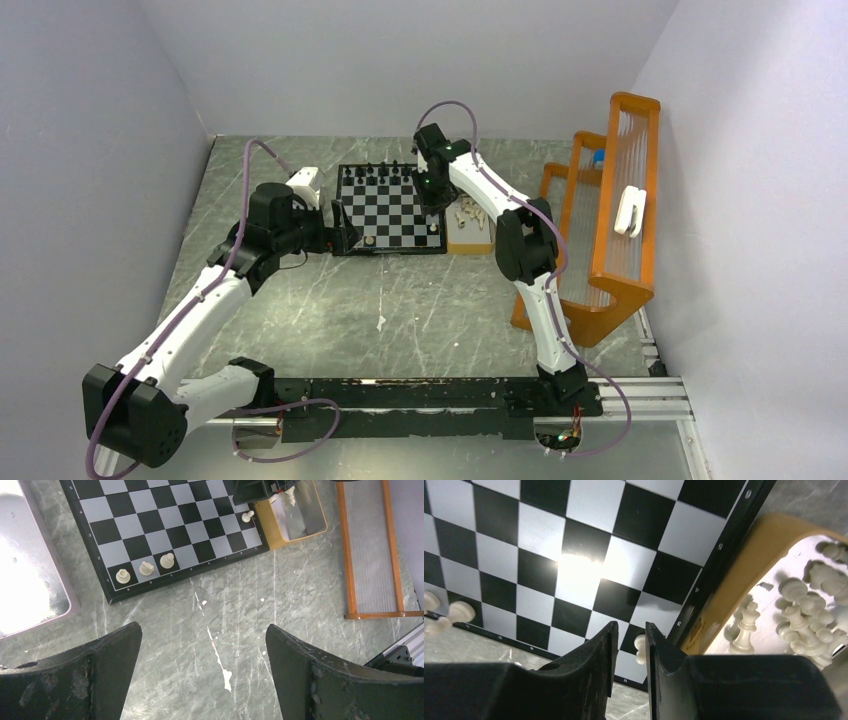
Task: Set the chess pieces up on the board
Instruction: Pick up the chess piece from the storage box.
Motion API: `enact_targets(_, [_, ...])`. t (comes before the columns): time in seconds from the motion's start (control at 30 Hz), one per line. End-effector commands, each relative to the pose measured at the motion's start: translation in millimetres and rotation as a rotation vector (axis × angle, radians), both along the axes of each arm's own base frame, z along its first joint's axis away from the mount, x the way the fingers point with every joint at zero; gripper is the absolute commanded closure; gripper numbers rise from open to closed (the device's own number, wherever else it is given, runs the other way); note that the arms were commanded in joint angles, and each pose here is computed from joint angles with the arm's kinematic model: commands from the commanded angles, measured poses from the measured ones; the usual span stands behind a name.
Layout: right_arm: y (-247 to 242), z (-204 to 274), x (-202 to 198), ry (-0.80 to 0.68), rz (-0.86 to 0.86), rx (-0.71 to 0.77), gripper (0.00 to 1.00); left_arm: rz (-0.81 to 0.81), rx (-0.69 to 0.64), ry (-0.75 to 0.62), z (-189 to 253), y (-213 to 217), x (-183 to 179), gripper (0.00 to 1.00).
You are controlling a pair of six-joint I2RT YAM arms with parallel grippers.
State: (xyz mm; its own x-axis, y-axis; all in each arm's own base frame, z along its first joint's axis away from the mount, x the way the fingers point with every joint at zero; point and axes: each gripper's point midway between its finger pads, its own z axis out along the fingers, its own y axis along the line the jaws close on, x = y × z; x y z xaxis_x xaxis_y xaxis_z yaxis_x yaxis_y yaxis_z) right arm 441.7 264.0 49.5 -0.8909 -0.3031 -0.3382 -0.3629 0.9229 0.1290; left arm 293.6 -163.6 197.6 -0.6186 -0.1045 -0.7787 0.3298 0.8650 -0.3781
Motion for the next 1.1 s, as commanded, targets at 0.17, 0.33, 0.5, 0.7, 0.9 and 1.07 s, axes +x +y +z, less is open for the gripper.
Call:
enact_targets(0.17, [-7, 80, 36, -0.259, -0.089, 0.092, 0.69, 0.029, 0.028, 0.016, -6, 5, 7, 0.02])
enact_targets(0.33, [-49, 96, 45, -0.387, -0.182, 0.007, 0.7, -0.016, 0.073, 0.081, -29, 0, 12, 0.0])
enact_targets(0.5, [-71, 84, 42, -0.404, -0.194, -0.04, 0.72, -0.115, 0.072, 0.17, -46, -12, 3, 0.0])
enact_targets(0.7, [-80, 59, 48, -0.373, -0.203, -0.08, 0.72, -0.192, 0.057, 0.165, -45, -20, -4, 0.0])
enact_targets(0.9, [-90, 24, 45, -0.336, -0.146, -0.132, 0.72, -0.178, 0.079, 0.117, -39, -12, -9, 0.0])
enact_targets(1.07, [-88, 4, 38, -0.275, -0.111, -0.115, 0.71, -0.167, 0.08, 0.093, -32, -10, -8, 0.0])
